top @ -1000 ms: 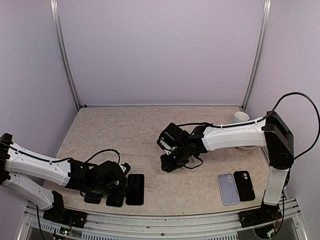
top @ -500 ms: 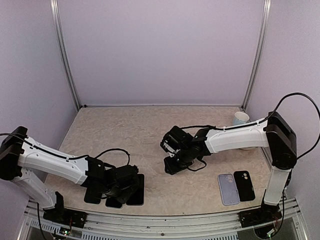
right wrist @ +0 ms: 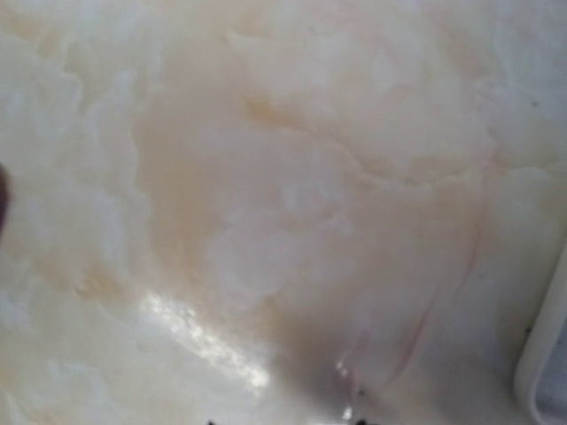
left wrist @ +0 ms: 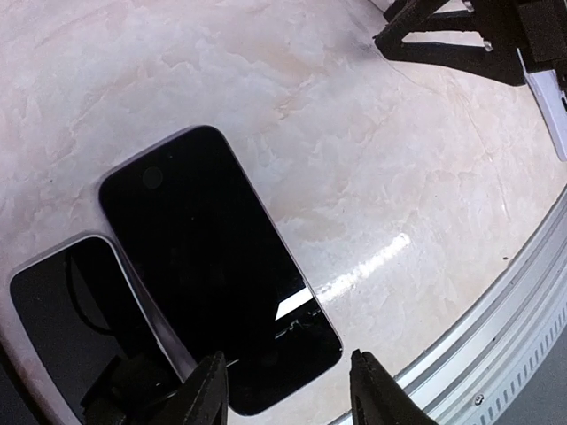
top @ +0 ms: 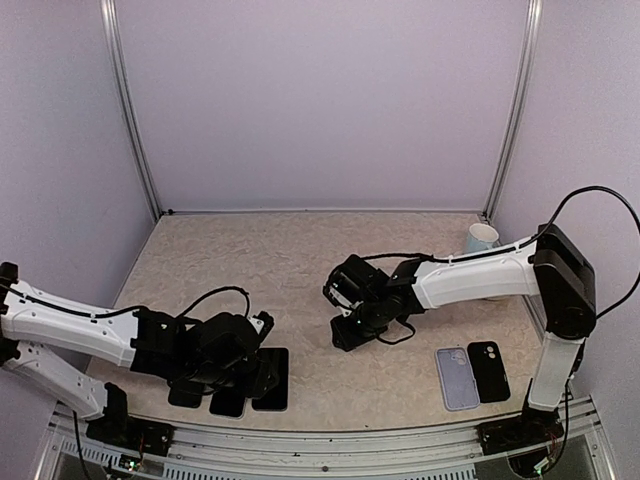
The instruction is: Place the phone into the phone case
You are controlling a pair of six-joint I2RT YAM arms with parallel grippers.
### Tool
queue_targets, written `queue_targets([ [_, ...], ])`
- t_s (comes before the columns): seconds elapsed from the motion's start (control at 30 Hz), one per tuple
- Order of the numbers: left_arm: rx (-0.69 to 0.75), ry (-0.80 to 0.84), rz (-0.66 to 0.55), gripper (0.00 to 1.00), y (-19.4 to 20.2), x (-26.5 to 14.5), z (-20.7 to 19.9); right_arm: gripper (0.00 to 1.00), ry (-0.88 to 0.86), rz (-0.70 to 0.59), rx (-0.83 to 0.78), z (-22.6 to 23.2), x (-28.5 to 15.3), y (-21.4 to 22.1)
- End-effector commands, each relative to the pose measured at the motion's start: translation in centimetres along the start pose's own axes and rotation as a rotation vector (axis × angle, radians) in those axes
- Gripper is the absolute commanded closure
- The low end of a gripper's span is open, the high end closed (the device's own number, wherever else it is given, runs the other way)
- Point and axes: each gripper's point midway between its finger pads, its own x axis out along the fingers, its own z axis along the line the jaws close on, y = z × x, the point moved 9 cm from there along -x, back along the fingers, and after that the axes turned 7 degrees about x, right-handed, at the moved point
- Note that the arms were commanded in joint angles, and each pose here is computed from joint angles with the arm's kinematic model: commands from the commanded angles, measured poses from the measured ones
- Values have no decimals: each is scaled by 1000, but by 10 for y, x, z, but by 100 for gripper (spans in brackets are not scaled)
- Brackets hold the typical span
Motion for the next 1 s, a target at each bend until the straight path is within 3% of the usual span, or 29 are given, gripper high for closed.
queue_targets([
  [0.0,8,-14,92,50,4,17,-4,67,9,-29,-7,-3,-10,2],
  [0.13,-3,9,123,44,10,24,-5,66,10,-32,-2,-3,-10,2],
  [0.6,-20,-47,210,39,35,30,13,66,29,-29,-3,-6,-9,3],
  [0.97,123,29,252,40,27,49,-1,63,47,-42,-6,-6,-15,0],
])
